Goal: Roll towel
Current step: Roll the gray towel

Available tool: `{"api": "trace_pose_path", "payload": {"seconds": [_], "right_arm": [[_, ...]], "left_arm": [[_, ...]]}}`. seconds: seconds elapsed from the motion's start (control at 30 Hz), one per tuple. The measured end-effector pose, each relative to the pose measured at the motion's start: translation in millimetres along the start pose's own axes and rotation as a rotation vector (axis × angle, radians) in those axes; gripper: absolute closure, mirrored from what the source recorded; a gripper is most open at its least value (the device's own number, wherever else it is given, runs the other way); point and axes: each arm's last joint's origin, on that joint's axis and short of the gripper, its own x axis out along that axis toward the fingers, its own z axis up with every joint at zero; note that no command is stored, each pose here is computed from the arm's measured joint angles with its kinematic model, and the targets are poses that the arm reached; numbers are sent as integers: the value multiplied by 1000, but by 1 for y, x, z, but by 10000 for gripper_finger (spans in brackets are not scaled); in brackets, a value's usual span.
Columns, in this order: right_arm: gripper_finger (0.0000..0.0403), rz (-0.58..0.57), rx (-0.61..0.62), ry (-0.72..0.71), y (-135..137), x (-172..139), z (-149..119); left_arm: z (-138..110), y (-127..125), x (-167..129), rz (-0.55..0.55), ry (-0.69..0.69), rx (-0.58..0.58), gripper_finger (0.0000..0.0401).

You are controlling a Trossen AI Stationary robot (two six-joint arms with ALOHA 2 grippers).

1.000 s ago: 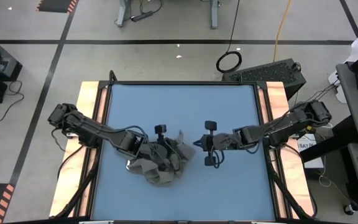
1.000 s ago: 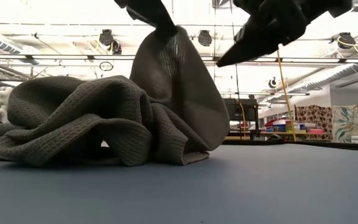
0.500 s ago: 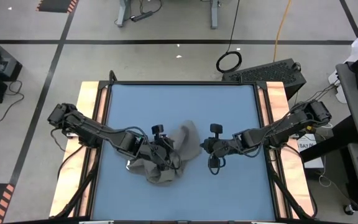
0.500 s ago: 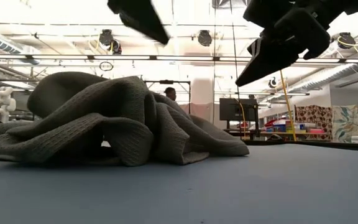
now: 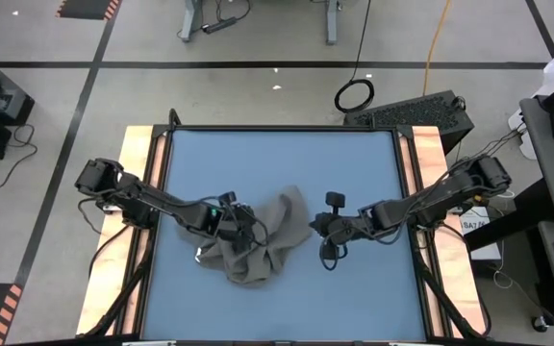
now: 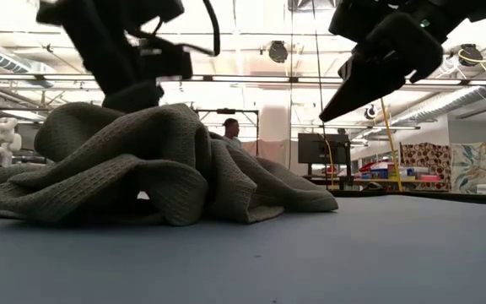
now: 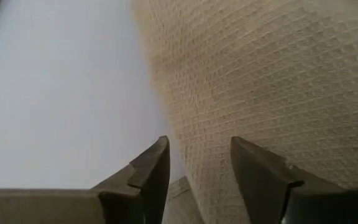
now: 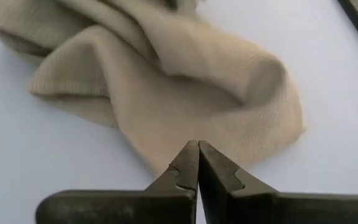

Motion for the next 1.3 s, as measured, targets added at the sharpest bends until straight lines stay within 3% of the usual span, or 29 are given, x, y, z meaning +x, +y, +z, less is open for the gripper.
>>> {"api": "trace_pose_path", "payload": {"seconds": [0.13,0.3,0.37,0.53,0.67,0.73,0.93,1.1,1.3], "right_arm": [[403,-9,2,-11,3,8,-1],[403,-17,11,17,6,17,-5],[403,-18,17,19,7,19,-6],[403,-19,50,25,8,21,-7],[403,-17,74,17,8,21,-7],[403,-17,82,16,8,21,-7],[403,-10,94,-9,9,22,-4],[403,-9,68,-16,9,21,-3],[403,-10,43,-15,9,21,-3]], "left_arm": [[-13,4,16,-99,-33,-13,270],[-15,11,22,-62,-42,16,369],[-13,16,23,-24,-52,35,391],[-8,38,24,128,-62,96,392],[2,59,20,158,-98,47,397],[5,65,19,109,-105,22,395],[6,61,20,-207,-65,-39,395],[-9,51,23,-265,33,-37,370],[-23,42,23,-289,77,-86,300]]}}
